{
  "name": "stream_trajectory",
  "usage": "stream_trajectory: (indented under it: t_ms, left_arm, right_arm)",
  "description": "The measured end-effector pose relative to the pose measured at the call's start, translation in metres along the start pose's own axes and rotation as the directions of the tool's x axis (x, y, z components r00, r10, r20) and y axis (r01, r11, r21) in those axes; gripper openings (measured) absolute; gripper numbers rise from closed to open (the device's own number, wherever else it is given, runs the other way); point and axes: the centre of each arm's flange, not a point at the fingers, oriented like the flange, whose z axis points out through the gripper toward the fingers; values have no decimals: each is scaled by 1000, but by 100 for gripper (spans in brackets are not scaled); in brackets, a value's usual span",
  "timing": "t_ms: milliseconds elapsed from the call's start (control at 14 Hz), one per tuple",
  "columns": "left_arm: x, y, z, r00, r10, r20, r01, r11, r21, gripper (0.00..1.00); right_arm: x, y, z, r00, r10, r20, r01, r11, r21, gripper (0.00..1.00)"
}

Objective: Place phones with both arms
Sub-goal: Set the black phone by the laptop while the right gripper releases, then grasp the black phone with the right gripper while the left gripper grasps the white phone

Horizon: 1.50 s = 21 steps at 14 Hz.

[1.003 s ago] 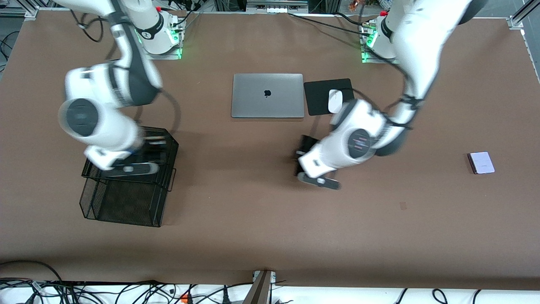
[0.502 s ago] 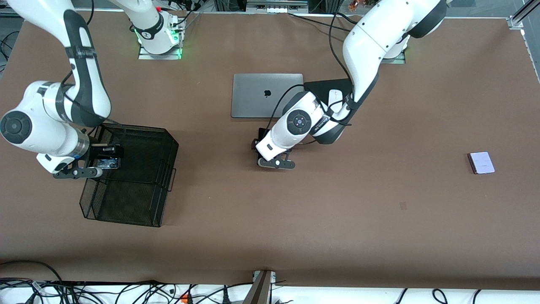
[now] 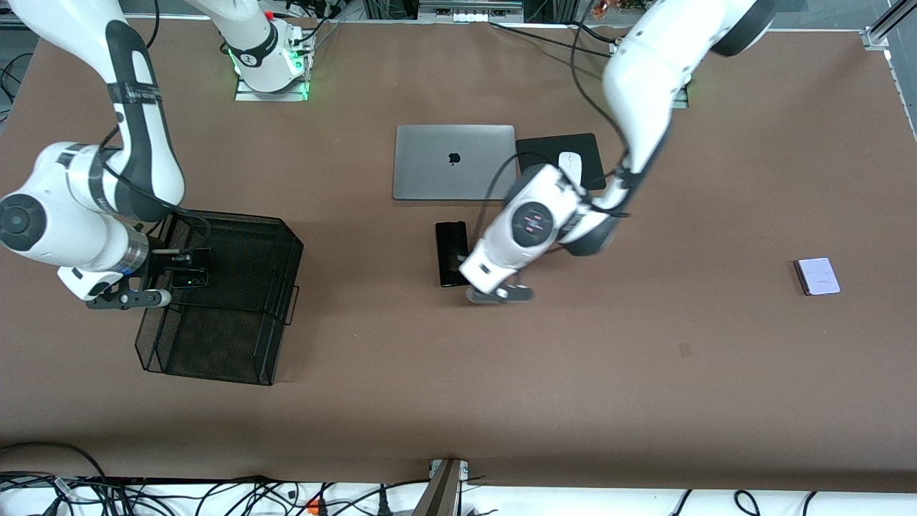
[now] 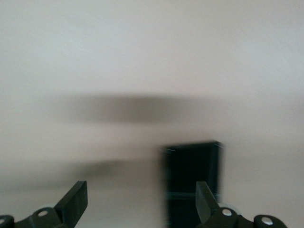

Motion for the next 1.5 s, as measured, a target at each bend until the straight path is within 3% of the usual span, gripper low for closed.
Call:
stream_trajectory:
  t_ms: [215, 430, 645, 788, 931, 1146, 1290, 1505]
  left_arm:
    - [37, -103, -76, 987, -154, 48, 146, 978, 149, 100]
    - [73, -244, -106, 946, -300, 121, 262, 930, 258, 100]
    - [93, -382, -110, 955, -228, 188, 160, 933, 321, 100]
    - [99, -458, -112, 963, -167, 210, 101, 951, 292, 100]
    - [101, -519, -111, 978, -108, 178, 61, 965, 254, 100]
    - [103, -601, -99, 998, 52, 20, -55, 973, 224, 100]
    - [91, -648, -80, 991, 116, -60, -99, 968, 231, 100]
    - [62, -693, -44, 988, 115, -101, -89, 970, 226, 100]
  right_arm:
    - [6, -34, -54, 1000, 0, 4, 0, 1000, 6, 100]
    - [6, -116, -76, 999, -21, -25, 21, 1000, -1, 100]
    - [-15, -237, -70, 999, -24, -27, 24, 1000, -15, 100]
    - [-38, -330, -55, 997, -53, -60, 52, 998, -21, 100]
    - [-65, -425, -36, 991, -82, -107, 80, 996, -25, 100]
    - [-90, -520, -1, 986, -90, -141, 87, 996, -30, 100]
    - [-91, -548, 30, 981, -102, -163, 101, 995, -14, 100]
    - [-77, -548, 86, 977, -98, -188, 98, 995, -10, 100]
